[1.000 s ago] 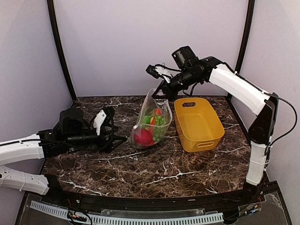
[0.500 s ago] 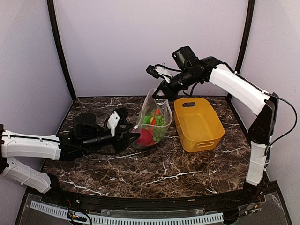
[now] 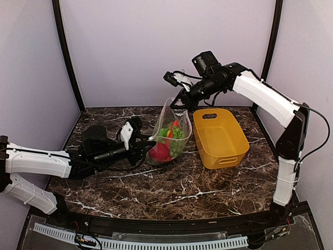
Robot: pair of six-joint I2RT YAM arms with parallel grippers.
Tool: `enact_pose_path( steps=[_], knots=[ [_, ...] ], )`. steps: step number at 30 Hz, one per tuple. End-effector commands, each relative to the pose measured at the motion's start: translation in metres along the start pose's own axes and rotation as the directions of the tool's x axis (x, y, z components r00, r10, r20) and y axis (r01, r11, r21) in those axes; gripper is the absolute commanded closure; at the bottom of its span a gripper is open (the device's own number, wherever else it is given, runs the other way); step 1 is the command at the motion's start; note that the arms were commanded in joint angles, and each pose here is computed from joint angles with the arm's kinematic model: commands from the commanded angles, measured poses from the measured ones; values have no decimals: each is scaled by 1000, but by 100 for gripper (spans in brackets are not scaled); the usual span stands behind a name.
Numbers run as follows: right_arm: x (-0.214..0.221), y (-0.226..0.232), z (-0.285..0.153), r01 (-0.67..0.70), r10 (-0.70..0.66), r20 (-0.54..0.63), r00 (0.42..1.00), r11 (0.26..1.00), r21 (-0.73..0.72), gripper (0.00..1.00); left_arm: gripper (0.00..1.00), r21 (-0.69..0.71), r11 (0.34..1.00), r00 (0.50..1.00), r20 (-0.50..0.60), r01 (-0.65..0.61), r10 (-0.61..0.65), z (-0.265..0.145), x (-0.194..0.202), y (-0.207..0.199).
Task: Place the food in the zip-top bag and seal the zipper
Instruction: Hold the zipper food storage bag at the center of the board.
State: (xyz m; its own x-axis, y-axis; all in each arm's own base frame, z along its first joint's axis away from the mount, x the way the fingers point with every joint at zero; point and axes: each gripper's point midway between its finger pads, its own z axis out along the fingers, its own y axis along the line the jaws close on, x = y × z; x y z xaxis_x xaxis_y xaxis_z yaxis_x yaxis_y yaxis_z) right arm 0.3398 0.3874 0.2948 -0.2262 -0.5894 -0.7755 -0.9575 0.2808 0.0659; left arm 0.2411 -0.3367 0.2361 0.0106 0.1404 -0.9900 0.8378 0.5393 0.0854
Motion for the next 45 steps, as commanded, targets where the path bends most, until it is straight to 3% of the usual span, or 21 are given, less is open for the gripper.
enact_pose_path(
  steps=[1, 6, 12, 21, 33, 38, 40, 42, 45],
  knots=[
    [-11, -5, -15, -9, 8, 43, 999, 1000, 19, 100, 76, -12, 1000, 1000, 22, -12, 12, -3, -3, 1],
    [-10, -7, -16, -21, 20, 46, 999, 1000, 12, 100, 78, -22, 1000, 1000, 23, -13, 14, -3, -2, 2],
    [-9, -6, -16, -26, 26, 45, 999, 1000, 6, 100, 68, -55, 998, 999, 38, -20, 22, 0, -4, 8],
    [-9, -9, -17, -35, 35, 50, 998, 999, 5, 100, 70, -30, 999, 999, 24, -28, 29, 11, 3, 4],
    [-2, -13, -16, -39, 39, 37, 999, 999, 6, 100, 91, -58, 998, 998, 59, -35, 39, 1, -18, 9],
    [0, -9, -25, 18, -18, 25, 1000, 1000, -2, 100, 96, -51, 996, 997, -4, -76, 76, -10, -31, 10],
    [-2, -1, -34, 58, -57, 24, 998, 997, -43, 92, 98, -42, 994, 994, -54, -96, 94, -13, -33, 10],
    [-5, 14, -48, 108, -104, 48, 993, 990, -92, 75, 99, -35, 993, 991, -87, -109, 105, -17, -40, 11],
    [-11, 38, -71, 198, -186, 92, 978, 969, -149, 59, 99, -24, 993, 983, -140, -120, 115, -23, -43, 11]
  ],
)
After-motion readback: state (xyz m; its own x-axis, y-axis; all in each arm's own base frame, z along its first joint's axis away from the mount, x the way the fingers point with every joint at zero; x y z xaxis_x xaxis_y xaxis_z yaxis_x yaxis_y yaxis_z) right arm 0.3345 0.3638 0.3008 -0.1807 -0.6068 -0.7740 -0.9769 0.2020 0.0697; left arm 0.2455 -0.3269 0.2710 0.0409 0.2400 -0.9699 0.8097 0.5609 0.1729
